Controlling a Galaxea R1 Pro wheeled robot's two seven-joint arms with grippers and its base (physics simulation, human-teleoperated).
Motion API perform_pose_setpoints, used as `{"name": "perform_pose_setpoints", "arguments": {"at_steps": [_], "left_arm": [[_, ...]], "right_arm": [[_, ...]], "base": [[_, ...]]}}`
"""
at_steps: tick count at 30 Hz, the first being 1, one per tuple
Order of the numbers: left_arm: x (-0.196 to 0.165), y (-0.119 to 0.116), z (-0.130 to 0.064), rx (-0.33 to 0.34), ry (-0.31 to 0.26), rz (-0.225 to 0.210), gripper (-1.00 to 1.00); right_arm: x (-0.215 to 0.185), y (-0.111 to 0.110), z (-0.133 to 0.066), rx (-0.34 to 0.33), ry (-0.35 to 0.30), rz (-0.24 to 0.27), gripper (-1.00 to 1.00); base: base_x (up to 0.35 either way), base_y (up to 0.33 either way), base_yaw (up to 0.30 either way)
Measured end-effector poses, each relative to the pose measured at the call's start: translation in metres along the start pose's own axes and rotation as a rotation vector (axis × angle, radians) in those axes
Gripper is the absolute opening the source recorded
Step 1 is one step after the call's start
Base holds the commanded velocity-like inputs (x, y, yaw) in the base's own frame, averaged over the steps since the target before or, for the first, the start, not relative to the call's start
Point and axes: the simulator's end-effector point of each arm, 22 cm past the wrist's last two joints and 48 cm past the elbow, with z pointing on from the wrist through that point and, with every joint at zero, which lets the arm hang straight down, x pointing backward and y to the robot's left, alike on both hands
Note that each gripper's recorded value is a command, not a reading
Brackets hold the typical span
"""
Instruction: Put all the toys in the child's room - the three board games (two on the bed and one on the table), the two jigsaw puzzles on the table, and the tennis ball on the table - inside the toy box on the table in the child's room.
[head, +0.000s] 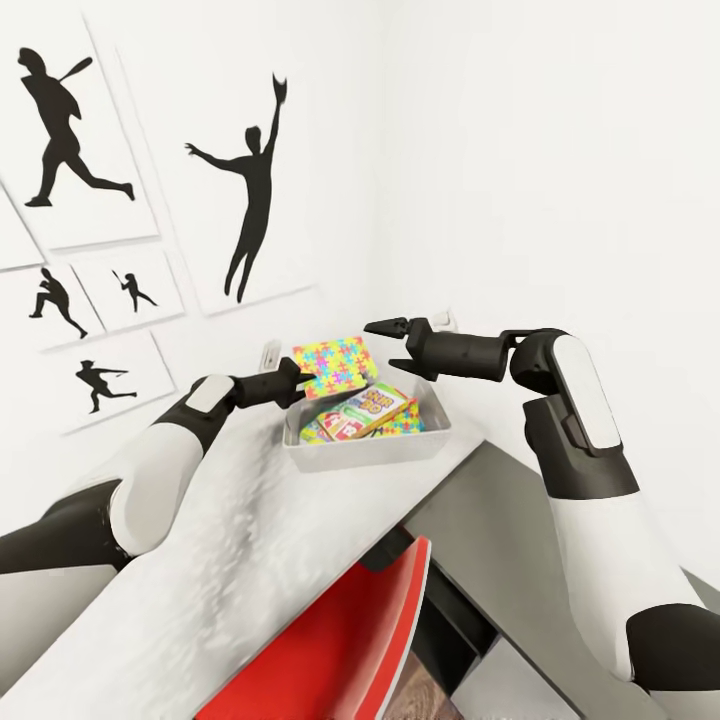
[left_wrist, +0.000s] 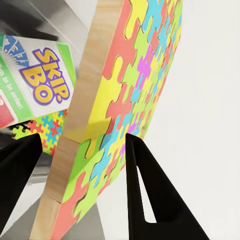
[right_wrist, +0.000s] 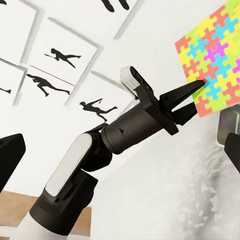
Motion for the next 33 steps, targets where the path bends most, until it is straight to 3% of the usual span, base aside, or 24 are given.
{"name": "perform_pose_setpoints", "arguments": {"at_steps": [19, 33], "left_arm": [[0.002, 0.015, 0.012, -0.018, 0.008, -0.013, -1.0], [0.023, 0.019, 0.031, -0.013, 0.047, -0.034, -1.0]], "right_arm": [[0.005, -0.018, 0.009, 0.011, 0.016, 0.022, 1.0], [0.008, -0.032, 0.016, 0.02, 0.026, 0.041, 1.0]], "base": [[0.0, 0.0, 0.0], [0.0, 0.0, 0.0]]}}
